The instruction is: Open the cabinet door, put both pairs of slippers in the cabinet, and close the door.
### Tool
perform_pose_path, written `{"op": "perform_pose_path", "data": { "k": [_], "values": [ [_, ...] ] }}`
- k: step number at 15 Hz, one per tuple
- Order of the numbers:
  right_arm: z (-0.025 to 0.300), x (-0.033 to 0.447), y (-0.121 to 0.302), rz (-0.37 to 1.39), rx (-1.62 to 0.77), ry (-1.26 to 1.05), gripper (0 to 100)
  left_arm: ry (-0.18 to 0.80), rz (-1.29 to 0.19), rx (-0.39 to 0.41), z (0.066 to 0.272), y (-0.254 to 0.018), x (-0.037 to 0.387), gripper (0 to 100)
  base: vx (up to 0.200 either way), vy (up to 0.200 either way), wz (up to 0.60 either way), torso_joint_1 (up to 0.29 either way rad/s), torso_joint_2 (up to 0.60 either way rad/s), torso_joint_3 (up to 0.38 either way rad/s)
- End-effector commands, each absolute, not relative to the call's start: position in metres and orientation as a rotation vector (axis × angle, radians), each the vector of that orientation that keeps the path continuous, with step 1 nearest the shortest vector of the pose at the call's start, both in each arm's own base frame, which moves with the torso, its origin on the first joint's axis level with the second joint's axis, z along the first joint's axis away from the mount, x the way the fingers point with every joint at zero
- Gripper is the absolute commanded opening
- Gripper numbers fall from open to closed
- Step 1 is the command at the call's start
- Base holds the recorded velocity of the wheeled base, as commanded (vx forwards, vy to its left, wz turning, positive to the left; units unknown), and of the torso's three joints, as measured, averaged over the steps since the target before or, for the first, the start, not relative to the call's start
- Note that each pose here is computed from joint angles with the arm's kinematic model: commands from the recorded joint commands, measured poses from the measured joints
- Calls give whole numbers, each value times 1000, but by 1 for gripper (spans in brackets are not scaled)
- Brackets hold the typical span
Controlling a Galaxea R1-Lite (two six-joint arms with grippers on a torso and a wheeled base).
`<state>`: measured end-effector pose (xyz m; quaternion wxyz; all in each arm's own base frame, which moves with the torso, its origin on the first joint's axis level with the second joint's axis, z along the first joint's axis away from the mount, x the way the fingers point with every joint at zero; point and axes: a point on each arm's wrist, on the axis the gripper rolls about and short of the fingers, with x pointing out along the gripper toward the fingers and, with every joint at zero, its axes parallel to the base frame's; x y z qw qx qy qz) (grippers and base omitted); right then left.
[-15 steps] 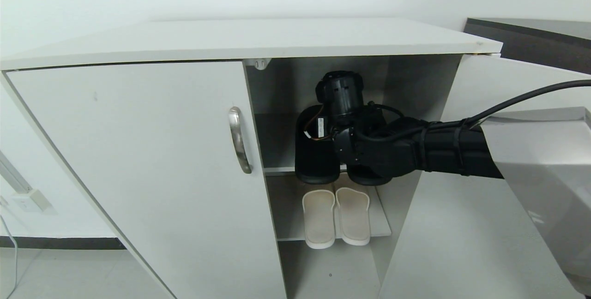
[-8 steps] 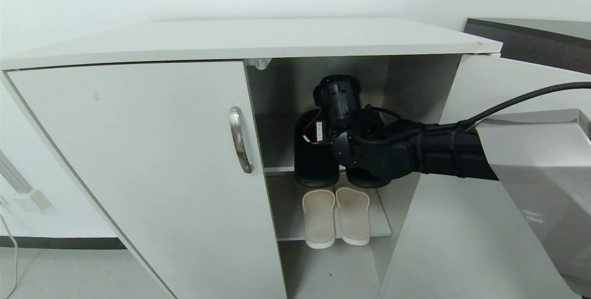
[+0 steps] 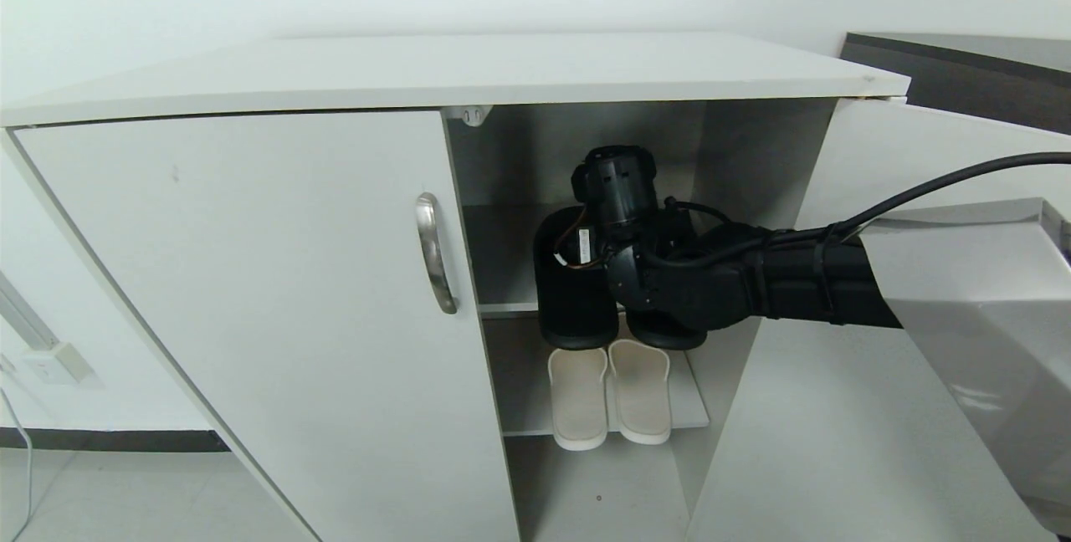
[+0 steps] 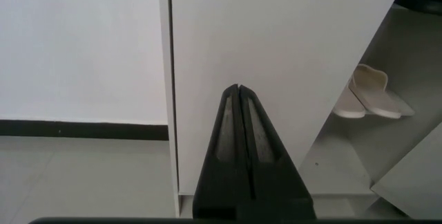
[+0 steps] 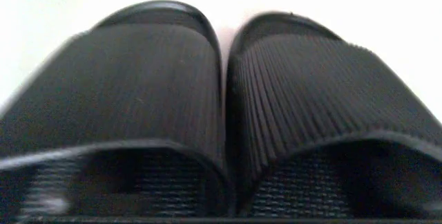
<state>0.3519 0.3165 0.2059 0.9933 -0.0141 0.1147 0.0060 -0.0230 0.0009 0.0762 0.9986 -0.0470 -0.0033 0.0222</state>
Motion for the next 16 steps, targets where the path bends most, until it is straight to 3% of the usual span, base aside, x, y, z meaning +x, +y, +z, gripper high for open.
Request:
{"op": "perform_pose_path", "data": {
  "k": [1,11,16],
  "values": [
    [210,345,313,18,-33,235,100,-7,49,-95,76,1,-23,0,0,0,0,0,0,0],
    [230,297,305,68,-40,240,100,-7,53,-95,76,1,-23,0,0,0,0,0,0,0],
    [236,248,299,154,-45,232,100,-7,53,-95,76,1,-23,0,0,0,0,0,0,0]
  ]
}}
